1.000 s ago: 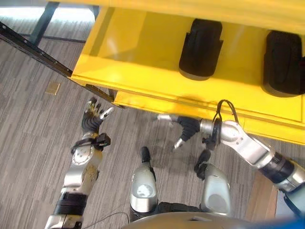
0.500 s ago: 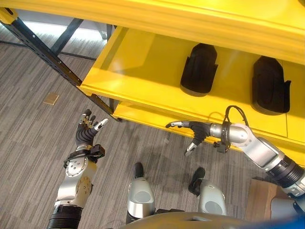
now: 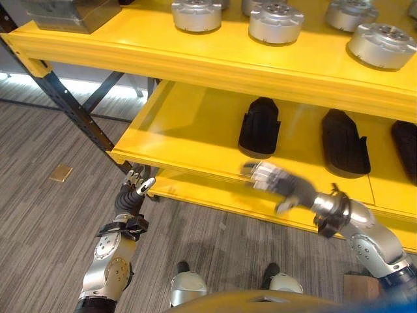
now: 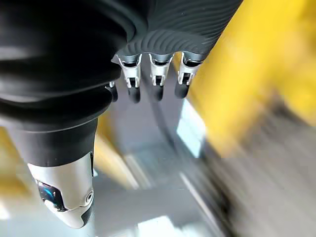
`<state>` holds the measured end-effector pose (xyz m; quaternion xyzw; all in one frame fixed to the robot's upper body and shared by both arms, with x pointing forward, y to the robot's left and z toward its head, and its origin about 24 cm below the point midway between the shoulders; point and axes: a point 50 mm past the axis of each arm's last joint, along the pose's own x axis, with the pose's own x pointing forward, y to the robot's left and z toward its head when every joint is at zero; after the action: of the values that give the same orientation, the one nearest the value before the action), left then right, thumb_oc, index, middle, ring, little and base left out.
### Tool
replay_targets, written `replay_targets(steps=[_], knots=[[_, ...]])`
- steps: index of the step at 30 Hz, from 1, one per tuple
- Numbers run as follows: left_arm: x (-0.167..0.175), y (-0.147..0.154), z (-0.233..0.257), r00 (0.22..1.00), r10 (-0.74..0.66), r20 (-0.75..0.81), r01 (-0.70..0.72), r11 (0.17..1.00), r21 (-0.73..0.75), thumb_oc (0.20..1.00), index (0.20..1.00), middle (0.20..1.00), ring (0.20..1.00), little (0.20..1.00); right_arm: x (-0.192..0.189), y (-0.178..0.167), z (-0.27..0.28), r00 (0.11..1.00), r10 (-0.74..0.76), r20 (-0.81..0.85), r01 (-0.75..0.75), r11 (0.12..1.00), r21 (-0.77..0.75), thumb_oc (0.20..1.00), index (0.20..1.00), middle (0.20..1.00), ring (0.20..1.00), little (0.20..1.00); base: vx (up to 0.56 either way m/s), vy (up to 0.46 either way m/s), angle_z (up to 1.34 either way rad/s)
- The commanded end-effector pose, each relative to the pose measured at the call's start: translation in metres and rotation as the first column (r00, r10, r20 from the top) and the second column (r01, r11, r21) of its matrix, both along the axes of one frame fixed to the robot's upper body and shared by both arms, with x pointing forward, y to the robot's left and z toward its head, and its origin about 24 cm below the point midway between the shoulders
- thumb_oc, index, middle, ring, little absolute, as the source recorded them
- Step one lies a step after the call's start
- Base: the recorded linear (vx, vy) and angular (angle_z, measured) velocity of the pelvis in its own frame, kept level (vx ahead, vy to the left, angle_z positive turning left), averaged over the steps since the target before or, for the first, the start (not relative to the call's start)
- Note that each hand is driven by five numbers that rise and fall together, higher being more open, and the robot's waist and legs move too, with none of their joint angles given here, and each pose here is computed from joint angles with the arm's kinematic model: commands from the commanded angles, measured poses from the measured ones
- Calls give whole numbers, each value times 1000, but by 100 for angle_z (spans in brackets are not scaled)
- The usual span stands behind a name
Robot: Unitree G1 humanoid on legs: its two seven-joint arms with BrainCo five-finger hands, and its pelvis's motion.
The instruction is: Move parts from the plastic box to the shelf.
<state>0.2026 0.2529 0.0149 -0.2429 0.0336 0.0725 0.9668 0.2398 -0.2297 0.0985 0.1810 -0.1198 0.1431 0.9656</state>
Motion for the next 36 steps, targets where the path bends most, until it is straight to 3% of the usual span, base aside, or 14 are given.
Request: replay_targets(steps=[1, 3, 5, 8, 11, 18, 24, 28, 29, 33, 36], knots=[[6, 5, 39, 964, -62, 258, 66, 998, -5, 1000, 1000, 1000, 1000, 1000, -4, -33, 24, 926, -366, 96, 373, 925, -70, 1000, 1000, 1000, 1000, 1000, -126, 204, -23], [12, -9, 53, 936, -110, 336, 121, 993, -11, 1000, 1000, 1000, 1000, 1000, -30, -55, 6, 820, -571, 32, 572, 818, -60, 1000, 1000, 1000, 1000, 1000, -144, 217, -29], [16, -18, 59, 931, -116, 347, 137, 990, -35, 1000, 1000, 1000, 1000, 1000, -41, -60, 1, 766, -642, 8, 642, 765, -50, 1000, 1000, 1000, 1000, 1000, -119, 100, -36], [15, -25, 64, 925, -113, 362, 155, 984, -90, 1000, 1000, 1000, 1000, 1000, -49, -57, 0, 744, -668, 4, 667, 743, -49, 1000, 1000, 1000, 1000, 1000, -99, 59, -69], [15, -35, 59, 941, -105, 320, 135, 988, -75, 1000, 1000, 1000, 1000, 1000, -32, -42, 5, 749, -662, -19, 657, 747, -101, 1000, 1000, 1000, 1000, 1000, -180, 76, -158], [-8, -28, 56, 931, -87, 354, 61, 995, 85, 1000, 1000, 1000, 1000, 1000, -32, -51, -3, 649, -754, -102, 734, 655, -176, 1000, 1000, 1000, 1000, 1000, -97, -95, -69], [-6, -58, 76, 843, -264, 469, 136, 948, 288, 1000, 1000, 1000, 1000, 1000, -30, -52, -15, 582, -806, -110, 725, 575, -379, 1000, 1000, 1000, 1000, 1000, 57, -377, -132], [2, -80, 82, 788, -397, 470, 225, 897, 380, 1000, 1000, 1000, 1000, 1000, -22, -57, -16, 567, -820, -83, 717, 540, -441, 1000, 1000, 1000, 1000, 1000, 88, -327, -94], [8, -97, 86, 744, -473, 473, 311, 871, 381, 1000, 1000, 1000, 1000, 1000, -14, -59, -12, 571, -820, -20, 711, 507, -487, 1000, 1000, 1000, 1000, 1000, 115, -349, -68], [17, -123, 90, 682, -561, 470, 391, 822, 414, 1000, 1000, 1000, 1000, 1000, 4, -50, -1, 622, -773, 122, 689, 467, -554, 1000, 1000, 1000, 1000, 1000, 83, -210, -36], [24, -138, 95, 652, -600, 464, 400, 792, 461, 1000, 1000, 1000, 1000, 1000, 16, -41, -2, 672, -732, 112, 655, 516, -552, 1000, 1000, 1000, 1000, 1000, 91, -217, -33]])
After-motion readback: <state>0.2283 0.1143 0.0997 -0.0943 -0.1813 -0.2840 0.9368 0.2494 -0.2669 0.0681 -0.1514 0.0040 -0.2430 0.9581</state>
